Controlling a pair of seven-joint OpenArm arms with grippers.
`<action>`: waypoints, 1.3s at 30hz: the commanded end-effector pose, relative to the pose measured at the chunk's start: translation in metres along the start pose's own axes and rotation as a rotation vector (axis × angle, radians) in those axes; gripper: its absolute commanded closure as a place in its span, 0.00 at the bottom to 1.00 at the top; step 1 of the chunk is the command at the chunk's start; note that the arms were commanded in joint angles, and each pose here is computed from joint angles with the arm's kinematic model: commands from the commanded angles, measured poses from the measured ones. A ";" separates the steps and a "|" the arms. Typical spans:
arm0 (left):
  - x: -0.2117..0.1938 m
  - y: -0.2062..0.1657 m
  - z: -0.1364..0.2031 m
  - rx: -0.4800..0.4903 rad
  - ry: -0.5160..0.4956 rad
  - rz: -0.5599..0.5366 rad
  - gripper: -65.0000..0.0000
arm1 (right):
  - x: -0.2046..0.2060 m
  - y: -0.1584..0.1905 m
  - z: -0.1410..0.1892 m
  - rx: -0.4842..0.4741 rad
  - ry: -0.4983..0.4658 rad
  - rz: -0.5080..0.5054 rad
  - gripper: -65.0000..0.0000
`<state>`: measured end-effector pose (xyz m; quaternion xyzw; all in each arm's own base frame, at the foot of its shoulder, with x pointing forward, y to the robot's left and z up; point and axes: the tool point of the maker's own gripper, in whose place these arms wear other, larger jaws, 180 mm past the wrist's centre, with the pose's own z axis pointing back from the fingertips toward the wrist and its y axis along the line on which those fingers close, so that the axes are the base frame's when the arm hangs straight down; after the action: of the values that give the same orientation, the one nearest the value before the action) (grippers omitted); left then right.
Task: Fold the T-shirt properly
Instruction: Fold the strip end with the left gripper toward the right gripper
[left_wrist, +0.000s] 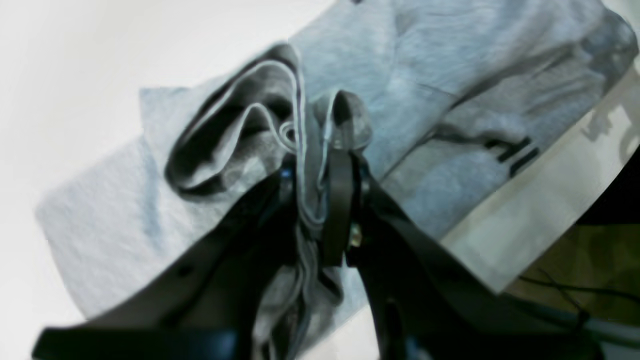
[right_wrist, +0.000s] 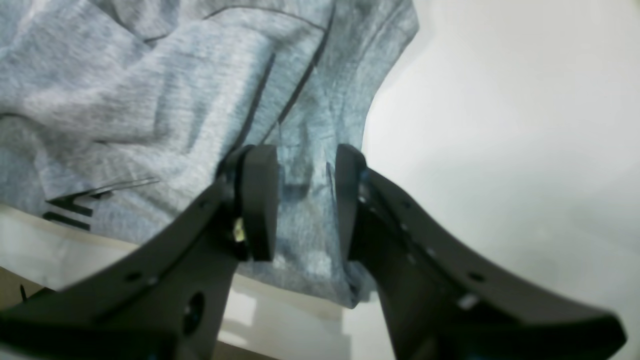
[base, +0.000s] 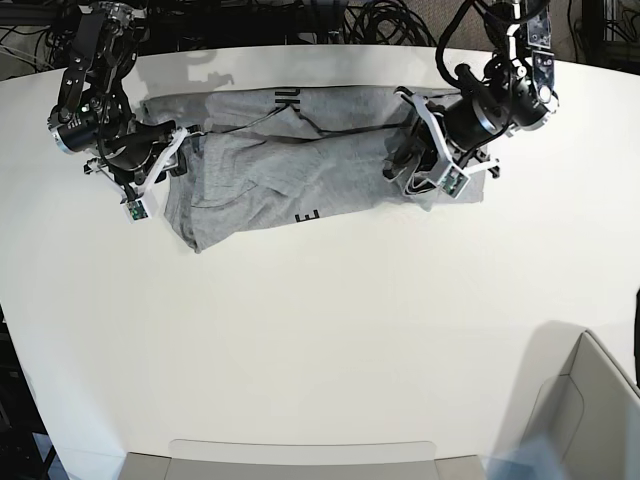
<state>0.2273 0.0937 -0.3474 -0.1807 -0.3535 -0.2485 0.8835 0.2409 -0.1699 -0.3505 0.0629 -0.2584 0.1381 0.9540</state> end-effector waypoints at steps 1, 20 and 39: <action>0.011 0.000 0.003 -0.004 -0.040 -0.015 0.94 | 0.011 -0.001 0.005 -0.006 -0.039 0.012 0.69; -0.003 -0.031 -0.020 -0.017 0.064 -0.144 0.82 | 0.011 -0.001 0.005 -0.005 -0.040 0.013 0.69; 0.013 -0.038 -0.019 -0.006 0.014 -0.133 0.72 | 0.009 -0.002 0.006 -0.008 -0.036 0.012 0.69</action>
<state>0.2192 0.0508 -0.3557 -0.1550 -0.3400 -0.3107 0.8740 0.2398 -0.1702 -0.3511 0.0628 -0.2570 0.1380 0.9544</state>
